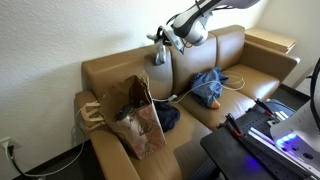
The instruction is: Place the white socks on the backrest of the sofa
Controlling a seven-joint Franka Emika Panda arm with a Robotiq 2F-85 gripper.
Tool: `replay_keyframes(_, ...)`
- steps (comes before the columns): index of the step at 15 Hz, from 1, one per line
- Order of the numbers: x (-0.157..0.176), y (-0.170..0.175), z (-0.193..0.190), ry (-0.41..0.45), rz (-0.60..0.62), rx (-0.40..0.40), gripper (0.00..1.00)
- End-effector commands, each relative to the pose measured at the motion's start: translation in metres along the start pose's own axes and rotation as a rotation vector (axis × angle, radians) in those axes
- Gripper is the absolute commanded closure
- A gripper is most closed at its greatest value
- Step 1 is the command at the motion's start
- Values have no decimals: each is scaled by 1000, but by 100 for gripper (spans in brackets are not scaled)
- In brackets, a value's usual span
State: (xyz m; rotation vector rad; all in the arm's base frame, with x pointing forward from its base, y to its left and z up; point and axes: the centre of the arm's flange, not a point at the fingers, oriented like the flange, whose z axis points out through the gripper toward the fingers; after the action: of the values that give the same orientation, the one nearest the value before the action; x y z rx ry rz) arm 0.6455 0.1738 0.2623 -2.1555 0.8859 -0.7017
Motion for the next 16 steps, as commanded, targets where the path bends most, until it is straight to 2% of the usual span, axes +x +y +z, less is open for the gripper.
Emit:
replay_keyframes(1,23,-59,-7,-44,92,176,96)
replay_keyframes(3,35,-91,3,-61,188,237,96)
replay_keyframes(5,36,-97,27,-103,237,232,96)
replay_keyframes(9,19,-44,105,-65,245,207,96)
replay_keyframes(11,7,-15,147,-18,248,230,96)
replay_keyframes(13,-1,2,170,21,256,249,96)
replay_keyframes(15,0,10,176,56,235,244,96)
replay_keyframes(16,6,5,174,79,223,235,59)
